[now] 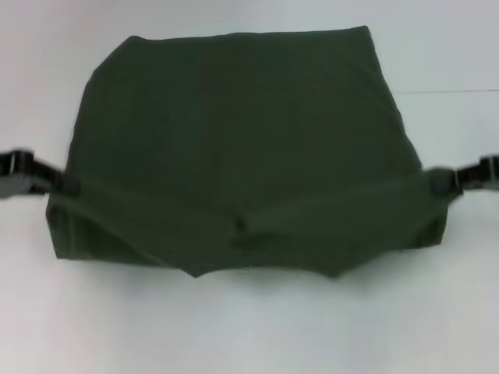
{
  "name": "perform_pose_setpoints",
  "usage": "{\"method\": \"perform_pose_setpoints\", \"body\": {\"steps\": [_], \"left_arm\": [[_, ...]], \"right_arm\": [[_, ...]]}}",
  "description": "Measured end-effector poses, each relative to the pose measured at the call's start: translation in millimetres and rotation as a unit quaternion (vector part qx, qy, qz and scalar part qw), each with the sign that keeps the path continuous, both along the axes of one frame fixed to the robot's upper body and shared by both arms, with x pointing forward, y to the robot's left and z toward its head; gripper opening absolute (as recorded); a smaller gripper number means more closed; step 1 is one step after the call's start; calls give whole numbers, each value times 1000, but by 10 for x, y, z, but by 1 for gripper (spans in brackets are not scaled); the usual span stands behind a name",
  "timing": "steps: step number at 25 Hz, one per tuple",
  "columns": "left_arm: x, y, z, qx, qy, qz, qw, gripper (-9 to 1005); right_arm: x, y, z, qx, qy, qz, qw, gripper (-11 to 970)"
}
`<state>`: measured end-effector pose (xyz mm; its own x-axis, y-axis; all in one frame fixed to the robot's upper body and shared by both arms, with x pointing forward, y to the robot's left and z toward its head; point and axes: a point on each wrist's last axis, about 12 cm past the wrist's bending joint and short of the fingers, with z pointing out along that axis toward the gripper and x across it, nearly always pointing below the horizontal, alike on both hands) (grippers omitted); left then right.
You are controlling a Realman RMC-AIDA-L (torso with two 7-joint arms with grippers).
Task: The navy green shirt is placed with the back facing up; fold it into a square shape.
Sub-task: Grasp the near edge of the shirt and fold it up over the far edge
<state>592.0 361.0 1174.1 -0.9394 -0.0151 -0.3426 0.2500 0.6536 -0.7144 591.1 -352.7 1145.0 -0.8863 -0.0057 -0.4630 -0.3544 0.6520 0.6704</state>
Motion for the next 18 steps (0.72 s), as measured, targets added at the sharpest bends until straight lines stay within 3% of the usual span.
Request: {"method": "perform_pose_setpoints", "body": {"steps": [5, 9, 18], "left_arm": [[314, -131, 81, 11, -49, 45, 998, 43], [483, -206, 42, 5, -80, 89, 993, 45], [656, -372, -162, -16, -143, 172, 975, 45]], "right_arm": [[232, 52, 71, 4, -39, -54, 998, 100], [357, 71, 63, 9, -63, -96, 993, 103], [597, 292, -90, 2, -107, -174, 979, 110]]}}
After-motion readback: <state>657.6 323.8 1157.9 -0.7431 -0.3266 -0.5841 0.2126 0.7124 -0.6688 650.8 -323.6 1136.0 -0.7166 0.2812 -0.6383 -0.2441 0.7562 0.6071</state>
